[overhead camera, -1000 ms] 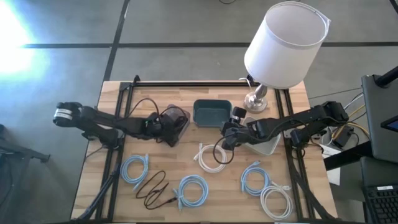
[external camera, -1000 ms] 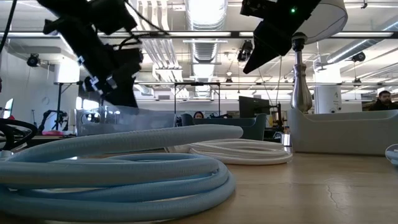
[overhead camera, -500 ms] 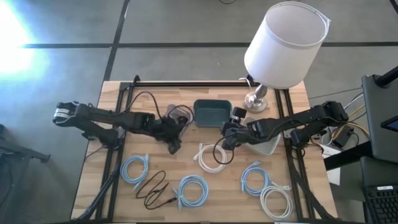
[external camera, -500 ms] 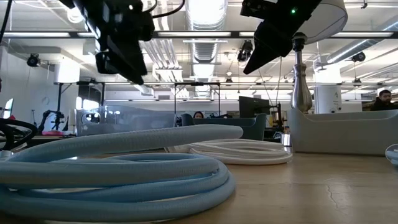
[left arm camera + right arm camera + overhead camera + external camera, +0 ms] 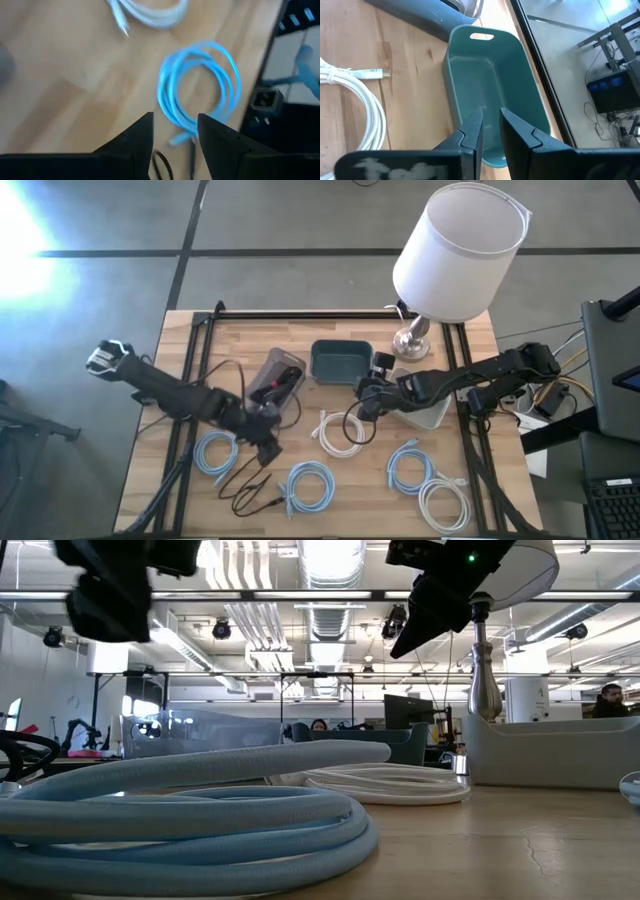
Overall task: Sort HDMI cables
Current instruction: Put the black HDMI cable into the black bin
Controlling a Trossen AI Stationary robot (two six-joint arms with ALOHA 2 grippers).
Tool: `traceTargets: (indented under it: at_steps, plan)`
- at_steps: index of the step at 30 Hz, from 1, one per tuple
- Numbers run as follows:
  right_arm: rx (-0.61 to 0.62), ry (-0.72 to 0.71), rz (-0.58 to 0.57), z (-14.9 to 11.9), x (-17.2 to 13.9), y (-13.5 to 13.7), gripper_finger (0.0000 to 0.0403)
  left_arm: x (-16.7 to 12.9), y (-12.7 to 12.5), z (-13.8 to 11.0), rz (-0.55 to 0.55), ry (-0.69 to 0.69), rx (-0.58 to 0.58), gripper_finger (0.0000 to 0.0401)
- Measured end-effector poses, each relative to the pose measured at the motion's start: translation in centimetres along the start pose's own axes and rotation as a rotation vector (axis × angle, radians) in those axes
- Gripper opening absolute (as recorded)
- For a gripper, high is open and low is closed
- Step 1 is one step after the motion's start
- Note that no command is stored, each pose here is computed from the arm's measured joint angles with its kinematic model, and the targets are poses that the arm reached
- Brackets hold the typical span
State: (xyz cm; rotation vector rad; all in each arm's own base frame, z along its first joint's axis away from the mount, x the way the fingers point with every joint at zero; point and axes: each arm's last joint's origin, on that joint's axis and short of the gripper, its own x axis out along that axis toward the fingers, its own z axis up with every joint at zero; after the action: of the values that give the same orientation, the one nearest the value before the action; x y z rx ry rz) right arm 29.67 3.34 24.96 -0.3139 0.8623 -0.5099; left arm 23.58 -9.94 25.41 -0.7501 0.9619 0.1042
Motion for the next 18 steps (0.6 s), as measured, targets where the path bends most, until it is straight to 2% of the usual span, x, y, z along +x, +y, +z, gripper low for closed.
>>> traceTargets:
  at_steps: [4, 12, 18]
  plan:
    - [-0.017, -0.019, 0.001, 0.2, 0.0, 0.0, 0.0056, -0.1, -0.7, -1.6, 0.008, 0.032, -0.063, 0.0156]
    - [-0.017, -0.05, 0.002, 0.6, 0.0, 0.0, 0.0057, 1.4, -0.6, -3.4, 0.116, 0.103, -0.146, 0.0156]
    - [-0.012, -0.053, 0.001, 0.7, 0.0, -0.1, 0.0057, 4.0, -0.5, -4.3, 0.135, 0.291, -0.169, 0.0156]
